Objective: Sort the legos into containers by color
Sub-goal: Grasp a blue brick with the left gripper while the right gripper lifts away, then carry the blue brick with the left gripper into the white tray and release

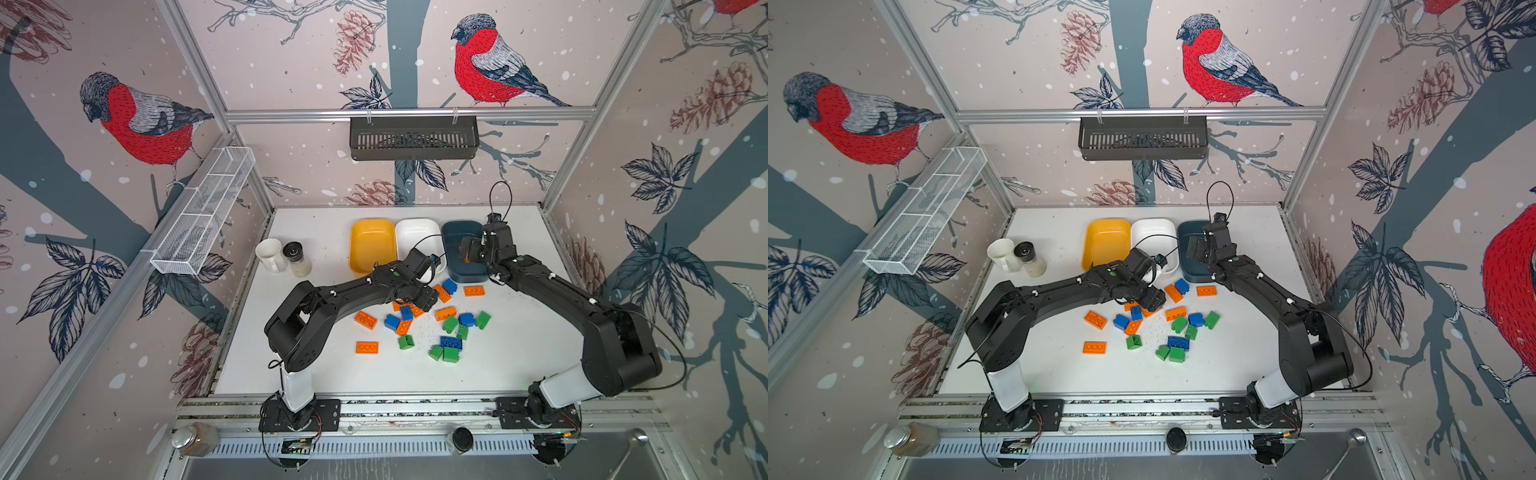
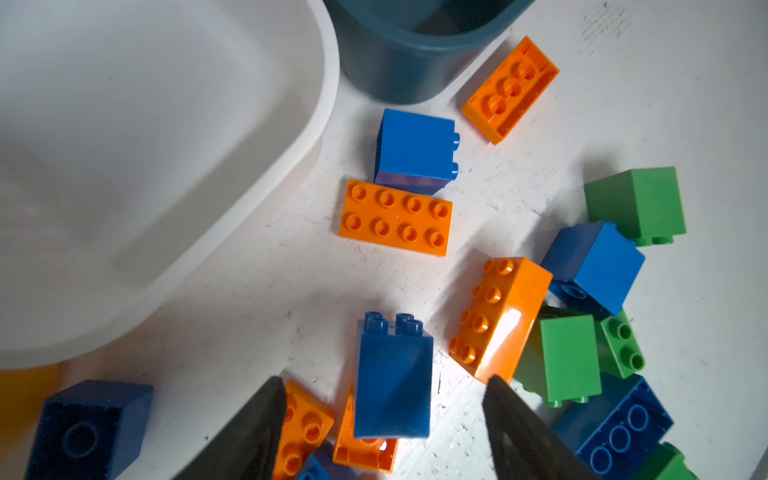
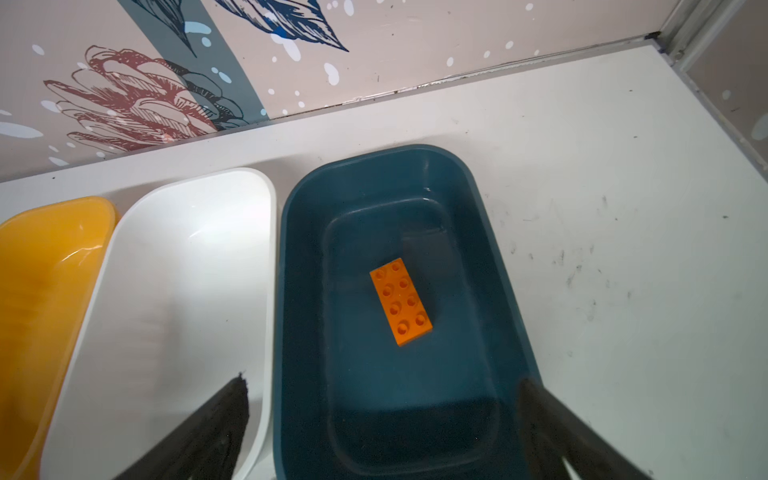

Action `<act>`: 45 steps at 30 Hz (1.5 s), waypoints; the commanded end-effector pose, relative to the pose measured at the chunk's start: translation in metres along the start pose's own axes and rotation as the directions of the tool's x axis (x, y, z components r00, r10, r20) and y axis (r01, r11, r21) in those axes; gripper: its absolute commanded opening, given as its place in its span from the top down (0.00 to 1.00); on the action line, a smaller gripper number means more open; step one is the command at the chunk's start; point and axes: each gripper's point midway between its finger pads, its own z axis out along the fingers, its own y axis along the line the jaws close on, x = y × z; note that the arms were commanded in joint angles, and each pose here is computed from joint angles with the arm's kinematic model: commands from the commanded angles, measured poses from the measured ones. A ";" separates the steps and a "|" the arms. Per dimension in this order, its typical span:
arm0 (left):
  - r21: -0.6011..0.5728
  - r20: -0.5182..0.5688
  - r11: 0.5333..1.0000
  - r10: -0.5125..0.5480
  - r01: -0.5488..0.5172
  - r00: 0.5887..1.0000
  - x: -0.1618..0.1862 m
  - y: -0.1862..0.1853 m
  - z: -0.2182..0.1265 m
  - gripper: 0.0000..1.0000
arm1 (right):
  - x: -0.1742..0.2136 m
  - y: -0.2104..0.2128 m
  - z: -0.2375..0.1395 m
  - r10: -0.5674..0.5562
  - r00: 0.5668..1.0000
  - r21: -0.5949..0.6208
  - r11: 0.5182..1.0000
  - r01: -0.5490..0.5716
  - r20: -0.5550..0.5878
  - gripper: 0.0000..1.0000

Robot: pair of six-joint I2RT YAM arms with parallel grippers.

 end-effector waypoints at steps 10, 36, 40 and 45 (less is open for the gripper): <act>-0.007 -0.066 0.999 0.041 -0.042 0.997 0.016 -0.001 0.023 0.54 | -0.041 -0.046 -0.041 0.088 0.957 0.162 0.977 -0.137 0.278 0.00; -0.120 0.612 0.921 -0.226 0.371 0.758 -0.148 0.091 -0.061 0.73 | 0.022 -0.038 -0.059 0.298 0.936 -0.061 0.955 -0.292 0.188 0.01; -0.131 0.568 0.912 -0.253 0.390 0.783 -0.158 0.109 -0.039 0.74 | 0.034 -0.039 -0.057 0.280 0.949 -0.039 0.960 -0.277 0.147 0.01; -0.248 0.513 0.875 -0.245 0.415 0.823 -0.155 0.131 -0.009 0.74 | 0.038 -0.043 -0.062 0.256 0.956 -0.019 0.966 -0.256 0.146 0.01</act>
